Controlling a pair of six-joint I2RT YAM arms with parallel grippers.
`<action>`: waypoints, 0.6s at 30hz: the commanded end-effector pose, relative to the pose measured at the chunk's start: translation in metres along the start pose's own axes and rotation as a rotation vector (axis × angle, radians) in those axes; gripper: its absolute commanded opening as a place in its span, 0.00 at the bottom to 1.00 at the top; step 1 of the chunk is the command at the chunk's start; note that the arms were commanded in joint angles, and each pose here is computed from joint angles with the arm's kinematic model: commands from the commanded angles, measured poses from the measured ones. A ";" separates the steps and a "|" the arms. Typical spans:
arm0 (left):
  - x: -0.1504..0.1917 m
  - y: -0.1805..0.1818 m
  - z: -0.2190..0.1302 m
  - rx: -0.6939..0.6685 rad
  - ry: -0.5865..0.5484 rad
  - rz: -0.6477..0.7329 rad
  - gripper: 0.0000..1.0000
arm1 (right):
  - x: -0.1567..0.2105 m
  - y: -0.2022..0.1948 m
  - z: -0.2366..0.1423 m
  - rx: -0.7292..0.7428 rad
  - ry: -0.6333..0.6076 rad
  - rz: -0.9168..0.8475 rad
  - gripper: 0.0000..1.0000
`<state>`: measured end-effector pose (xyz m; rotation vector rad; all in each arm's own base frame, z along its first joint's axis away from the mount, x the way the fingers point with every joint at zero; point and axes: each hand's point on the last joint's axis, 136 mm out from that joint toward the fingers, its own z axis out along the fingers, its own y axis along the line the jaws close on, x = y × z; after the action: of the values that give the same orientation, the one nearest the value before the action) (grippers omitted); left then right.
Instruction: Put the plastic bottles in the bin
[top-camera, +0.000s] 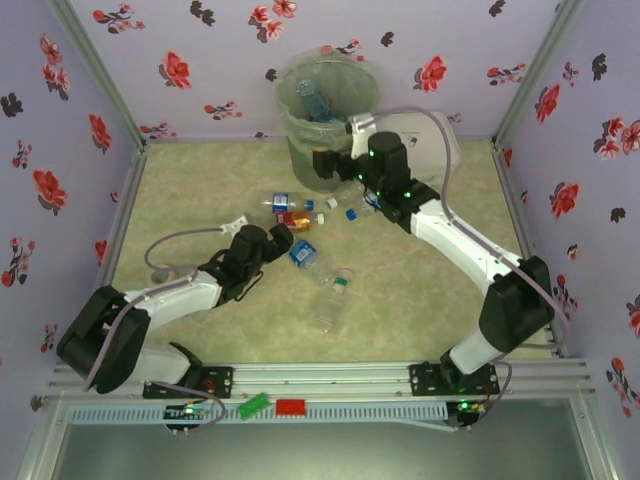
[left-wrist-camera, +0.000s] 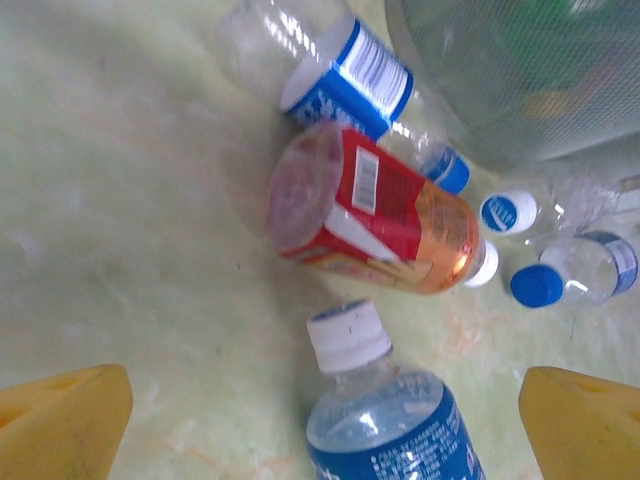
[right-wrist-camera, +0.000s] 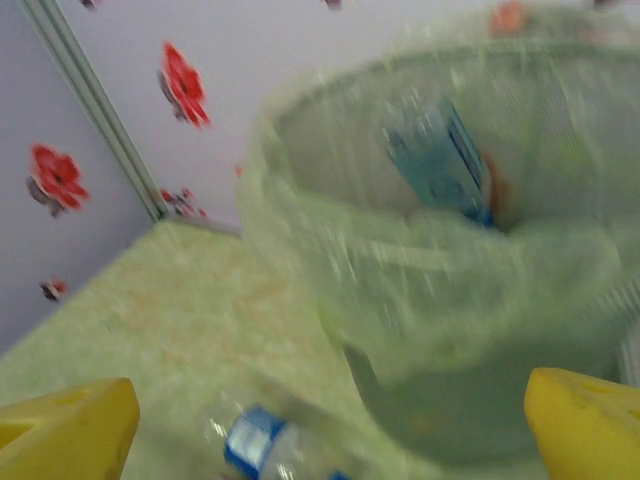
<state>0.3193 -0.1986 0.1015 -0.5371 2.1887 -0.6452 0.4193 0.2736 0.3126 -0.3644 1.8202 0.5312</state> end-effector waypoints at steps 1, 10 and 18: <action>0.006 -0.009 0.000 -0.030 0.009 -0.061 1.00 | 0.022 -0.015 -0.022 0.102 0.003 0.049 1.00; 0.045 -0.013 0.001 -0.090 0.170 -0.005 1.00 | 0.105 -0.044 -0.045 0.238 0.122 0.138 1.00; 0.061 -0.023 0.019 -0.190 0.282 0.049 1.00 | 0.101 -0.040 -0.035 0.218 0.105 0.145 1.00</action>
<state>0.3079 -0.2515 0.0771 -0.5251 2.4510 -0.5738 0.3732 0.2187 0.2052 -0.1498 2.0376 0.3956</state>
